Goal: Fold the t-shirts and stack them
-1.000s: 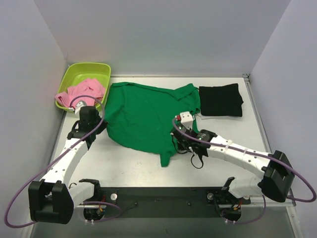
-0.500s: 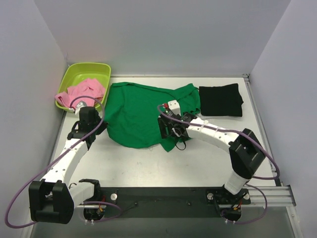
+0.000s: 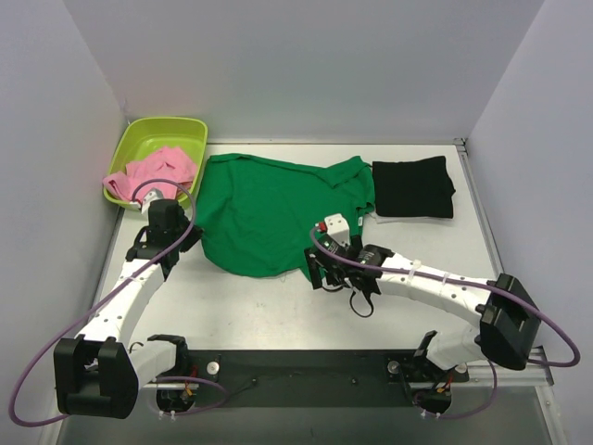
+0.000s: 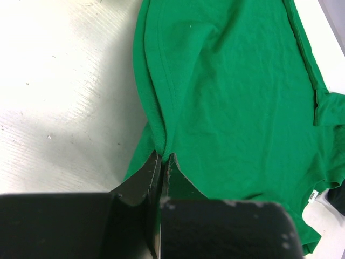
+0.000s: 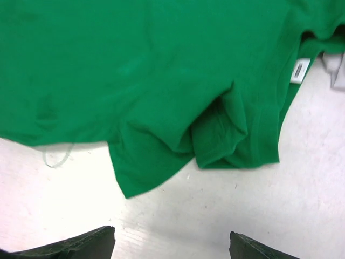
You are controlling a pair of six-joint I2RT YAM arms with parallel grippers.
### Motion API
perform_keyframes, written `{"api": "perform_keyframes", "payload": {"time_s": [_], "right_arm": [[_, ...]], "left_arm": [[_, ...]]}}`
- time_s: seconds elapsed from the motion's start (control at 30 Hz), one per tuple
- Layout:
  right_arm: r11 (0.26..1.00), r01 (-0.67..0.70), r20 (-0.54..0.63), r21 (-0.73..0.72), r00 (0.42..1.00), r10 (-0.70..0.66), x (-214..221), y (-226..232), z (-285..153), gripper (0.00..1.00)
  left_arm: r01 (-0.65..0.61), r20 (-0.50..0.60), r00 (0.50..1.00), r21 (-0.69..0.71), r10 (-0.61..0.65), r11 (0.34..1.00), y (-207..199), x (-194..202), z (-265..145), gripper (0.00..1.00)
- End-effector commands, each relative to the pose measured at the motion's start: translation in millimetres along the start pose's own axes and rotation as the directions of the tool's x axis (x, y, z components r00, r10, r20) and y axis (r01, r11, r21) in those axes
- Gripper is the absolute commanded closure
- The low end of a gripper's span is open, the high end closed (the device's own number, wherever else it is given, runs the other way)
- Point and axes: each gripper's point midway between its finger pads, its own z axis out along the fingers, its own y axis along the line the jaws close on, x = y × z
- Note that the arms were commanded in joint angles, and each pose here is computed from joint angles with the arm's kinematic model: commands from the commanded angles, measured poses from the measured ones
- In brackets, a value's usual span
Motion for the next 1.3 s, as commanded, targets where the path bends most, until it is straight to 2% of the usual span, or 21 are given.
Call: {"api": "perform_keyframes", "payload": {"time_s": [0.0, 0.2, 0.63, 0.77, 0.87, 0.97, 1.07, 1.2, 1.27], "right_arm": [[0.999, -0.032, -0.05, -0.006, 0.998, 0.032, 26, 3, 16, 0.18], [0.999, -0.02, -0.073, -0.034, 0.997, 0.017, 25, 28, 44, 0.36], [1.0, 0.001, -0.056, -0.028, 0.998, -0.002, 14, 44, 83, 0.4], [1.0, -0.002, -0.08, -0.026, 0.997, 0.0, 22, 41, 91, 0.47], [1.0, -0.003, -0.094, -0.021, 0.996, 0.001, 30, 37, 94, 0.56], [1.0, -0.001, -0.104, -0.016, 0.995, -0.001, 38, 31, 92, 0.73], [1.0, 0.012, -0.101, -0.014, 0.995, -0.013, 41, 29, 80, 0.99], [0.996, 0.072, -0.029, 0.06, 0.997, -0.07, 40, 13, 48, 1.0], [0.993, 0.098, 0.025, 0.062, 0.995, -0.099, 35, 12, 19, 1.0]], "left_arm": [[0.002, 0.038, 0.999, 0.045, -0.004, 0.999, -11, -11, -1, 1.0], [0.003, 0.029, 1.0, 0.038, -0.004, 0.999, -8, -8, 1, 1.0], [-0.001, 0.034, 0.999, 0.04, 0.0, 0.999, -7, -8, 0, 1.0], [-0.003, 0.03, 1.0, 0.038, 0.002, 0.999, -7, -7, 0, 1.0], [-0.004, 0.028, 1.0, 0.036, 0.003, 0.999, -6, -6, 0, 1.0], [-0.004, 0.029, 1.0, 0.037, 0.003, 0.999, -6, -6, 0, 1.0], [-0.005, 0.033, 0.999, 0.037, 0.004, 0.999, -6, -8, -1, 1.0], [-0.009, 0.041, 0.999, 0.036, 0.007, 0.999, -6, -10, -4, 1.0], [-0.008, 0.042, 0.999, 0.039, 0.007, 0.999, -7, -10, -4, 1.0]]}}
